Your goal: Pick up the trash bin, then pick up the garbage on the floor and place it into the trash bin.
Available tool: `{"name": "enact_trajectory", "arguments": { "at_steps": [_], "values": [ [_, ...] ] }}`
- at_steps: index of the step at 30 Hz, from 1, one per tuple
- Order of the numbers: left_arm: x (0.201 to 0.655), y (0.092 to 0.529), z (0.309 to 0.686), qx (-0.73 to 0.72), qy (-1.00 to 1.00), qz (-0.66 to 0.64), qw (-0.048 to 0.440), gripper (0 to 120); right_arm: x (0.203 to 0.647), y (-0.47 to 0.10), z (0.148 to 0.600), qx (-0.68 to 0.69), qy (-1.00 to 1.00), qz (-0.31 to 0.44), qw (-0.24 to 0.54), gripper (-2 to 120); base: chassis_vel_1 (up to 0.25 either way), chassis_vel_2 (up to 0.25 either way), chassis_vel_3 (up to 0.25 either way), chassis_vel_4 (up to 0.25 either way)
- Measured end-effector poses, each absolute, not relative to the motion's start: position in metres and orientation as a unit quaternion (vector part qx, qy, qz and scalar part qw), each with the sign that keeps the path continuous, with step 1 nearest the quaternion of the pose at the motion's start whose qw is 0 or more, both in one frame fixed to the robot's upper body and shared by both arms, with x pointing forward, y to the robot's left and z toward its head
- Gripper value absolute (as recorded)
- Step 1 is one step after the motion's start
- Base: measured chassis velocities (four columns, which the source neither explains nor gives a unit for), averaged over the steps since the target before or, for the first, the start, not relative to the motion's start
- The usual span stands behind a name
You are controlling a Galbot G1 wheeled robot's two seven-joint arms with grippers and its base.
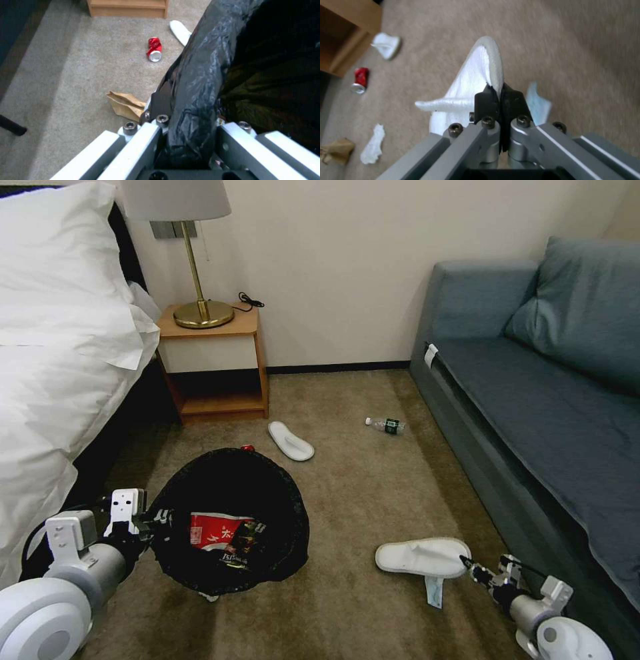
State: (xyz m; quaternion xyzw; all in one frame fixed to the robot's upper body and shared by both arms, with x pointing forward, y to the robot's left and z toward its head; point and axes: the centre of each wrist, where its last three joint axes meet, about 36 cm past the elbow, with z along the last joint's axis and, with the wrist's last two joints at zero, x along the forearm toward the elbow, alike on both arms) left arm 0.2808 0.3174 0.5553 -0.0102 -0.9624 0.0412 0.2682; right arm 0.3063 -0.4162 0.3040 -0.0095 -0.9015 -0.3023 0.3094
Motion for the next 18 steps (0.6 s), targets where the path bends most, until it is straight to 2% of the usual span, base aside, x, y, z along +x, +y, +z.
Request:
{"name": "enact_trajectory", "arguments": {
  "at_steps": [18],
  "values": [
    [0.276,0.312,0.547,-0.009,-0.962,0.068,0.265,2,0.323,-0.381,0.450,0.011,-0.948,-0.214,0.236,0,0.000,0.000,0.000,0.000]
  ]
}}
